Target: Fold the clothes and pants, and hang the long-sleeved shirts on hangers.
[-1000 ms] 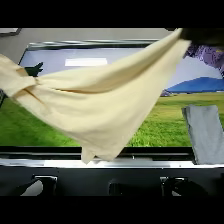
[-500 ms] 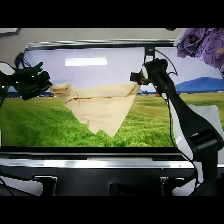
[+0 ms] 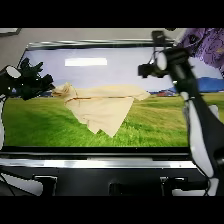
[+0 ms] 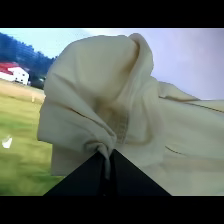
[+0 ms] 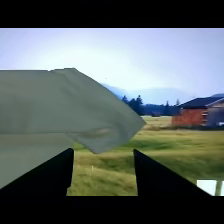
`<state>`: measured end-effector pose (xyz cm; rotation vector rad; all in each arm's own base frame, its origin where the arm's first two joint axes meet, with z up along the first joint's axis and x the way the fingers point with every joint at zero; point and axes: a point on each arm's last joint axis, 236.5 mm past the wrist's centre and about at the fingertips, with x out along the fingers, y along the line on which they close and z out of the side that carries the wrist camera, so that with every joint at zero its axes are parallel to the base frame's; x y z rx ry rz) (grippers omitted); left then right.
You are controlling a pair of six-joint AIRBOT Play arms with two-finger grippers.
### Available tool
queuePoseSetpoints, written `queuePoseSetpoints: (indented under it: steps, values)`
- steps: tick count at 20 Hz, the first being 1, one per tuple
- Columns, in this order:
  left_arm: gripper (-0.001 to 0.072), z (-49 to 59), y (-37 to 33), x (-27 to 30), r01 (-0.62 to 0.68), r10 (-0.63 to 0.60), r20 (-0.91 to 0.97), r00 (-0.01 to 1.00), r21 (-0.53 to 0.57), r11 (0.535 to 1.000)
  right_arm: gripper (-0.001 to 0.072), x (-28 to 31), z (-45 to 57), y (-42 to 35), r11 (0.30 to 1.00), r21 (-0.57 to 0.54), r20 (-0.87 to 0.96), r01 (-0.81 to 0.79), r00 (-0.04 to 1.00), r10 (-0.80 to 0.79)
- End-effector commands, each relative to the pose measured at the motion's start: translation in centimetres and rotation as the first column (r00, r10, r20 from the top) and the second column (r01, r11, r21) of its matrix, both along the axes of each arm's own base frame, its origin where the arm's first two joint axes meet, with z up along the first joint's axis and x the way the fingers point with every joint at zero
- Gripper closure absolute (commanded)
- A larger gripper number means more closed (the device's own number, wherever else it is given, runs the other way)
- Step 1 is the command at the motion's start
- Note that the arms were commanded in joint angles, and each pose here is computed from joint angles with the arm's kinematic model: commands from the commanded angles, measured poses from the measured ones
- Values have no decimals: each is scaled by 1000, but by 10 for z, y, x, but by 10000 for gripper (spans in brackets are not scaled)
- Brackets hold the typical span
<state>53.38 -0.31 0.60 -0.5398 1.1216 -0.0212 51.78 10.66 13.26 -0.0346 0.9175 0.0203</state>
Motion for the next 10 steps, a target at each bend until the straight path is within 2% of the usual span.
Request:
queuePoseSetpoints:
  steps: [1, 2, 3, 6, 10]
  values:
    - [686, -1, 4, -10, 3, -4, -40, 999, -8, 1000, 247, -57, 49, -89, 994, -51, -52, 99, 993, -102]
    - [686, -2, 5, -12, 3, -4, -47, 999, -9, 1000, 237, -75, 43, -109, 989, 1, -107, 149, 983, -148]
    - [685, -2, 6, -13, 3, -4, -52, 999, -11, 1000, 237, -92, 28, -114, 978, 98, -176, 183, 971, -164]
    - [685, -3, 5, -15, 5, -6, -59, 998, -12, 1000, 237, -143, -42, -66, 860, 467, -396, 206, 918, -5]
    - [685, -4, 5, -17, 9, -10, -67, 998, -13, 1000, 210, -195, -131, 24, 698, 656, -516, 288, 846, 136]
